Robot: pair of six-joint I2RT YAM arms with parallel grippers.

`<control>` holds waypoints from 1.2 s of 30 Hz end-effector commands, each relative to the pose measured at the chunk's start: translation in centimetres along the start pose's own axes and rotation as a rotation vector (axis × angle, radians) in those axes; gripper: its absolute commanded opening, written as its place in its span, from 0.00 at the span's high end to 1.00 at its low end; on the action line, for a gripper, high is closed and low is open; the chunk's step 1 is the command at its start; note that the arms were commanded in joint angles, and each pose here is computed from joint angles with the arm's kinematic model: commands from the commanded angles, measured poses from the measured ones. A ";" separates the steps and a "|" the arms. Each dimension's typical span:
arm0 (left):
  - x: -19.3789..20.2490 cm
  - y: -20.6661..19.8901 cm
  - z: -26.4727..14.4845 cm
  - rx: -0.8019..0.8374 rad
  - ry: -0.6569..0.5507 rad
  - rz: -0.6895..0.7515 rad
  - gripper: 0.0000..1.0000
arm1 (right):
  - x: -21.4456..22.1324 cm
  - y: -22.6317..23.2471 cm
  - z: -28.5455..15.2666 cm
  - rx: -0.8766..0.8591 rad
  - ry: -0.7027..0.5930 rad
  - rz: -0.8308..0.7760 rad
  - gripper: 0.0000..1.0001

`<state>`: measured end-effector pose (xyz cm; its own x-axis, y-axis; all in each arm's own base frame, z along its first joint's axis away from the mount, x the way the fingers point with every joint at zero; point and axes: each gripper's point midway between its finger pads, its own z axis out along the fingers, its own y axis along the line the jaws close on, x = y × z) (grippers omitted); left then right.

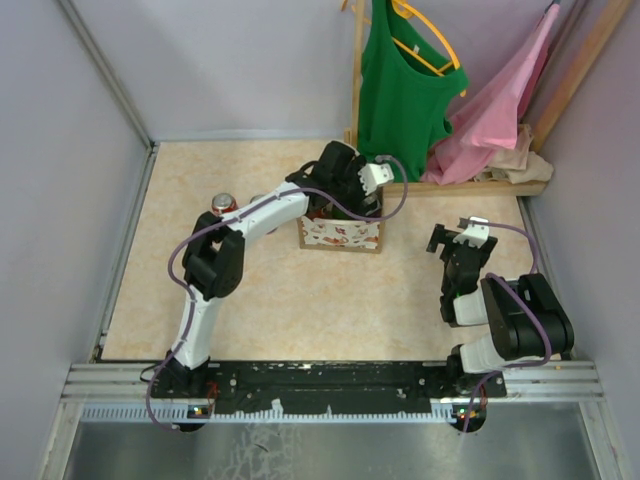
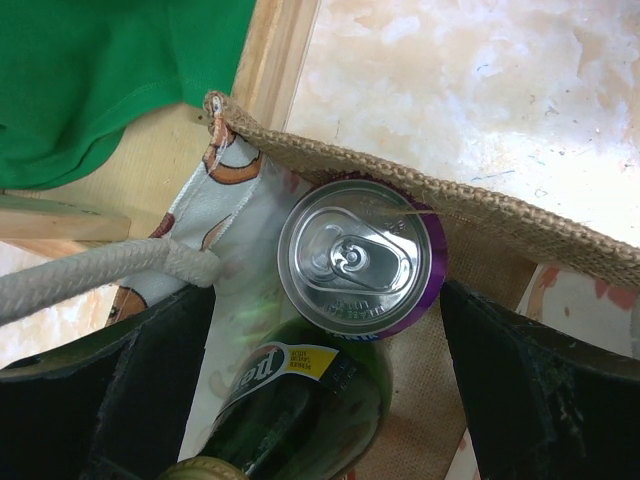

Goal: Take the beverage out of the canvas bag

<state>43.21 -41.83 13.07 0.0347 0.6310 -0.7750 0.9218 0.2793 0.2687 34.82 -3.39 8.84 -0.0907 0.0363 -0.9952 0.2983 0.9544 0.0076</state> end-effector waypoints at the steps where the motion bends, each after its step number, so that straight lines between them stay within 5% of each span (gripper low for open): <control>1: -0.1 -0.5 1.0 0.000 0.005 0.012 0.00 | -2.1 0.1 0.6 0.006 -0.067 0.027 0.01; 23: -6.0 4.0 -7.0 -0.234 -0.057 0.078 0.00 | -2.1 0.1 0.6 0.006 -0.067 0.027 0.01; 36: -10.3 -0.9 -7.4 -0.058 -0.219 0.159 0.10 | -2.1 0.1 0.6 0.005 -0.067 0.027 0.01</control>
<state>41.92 -40.93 24.73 0.1936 0.5554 -0.8087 0.8326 0.3430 0.4349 34.82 -3.39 8.84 -0.0907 0.0363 -0.9952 0.2983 0.9544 0.0076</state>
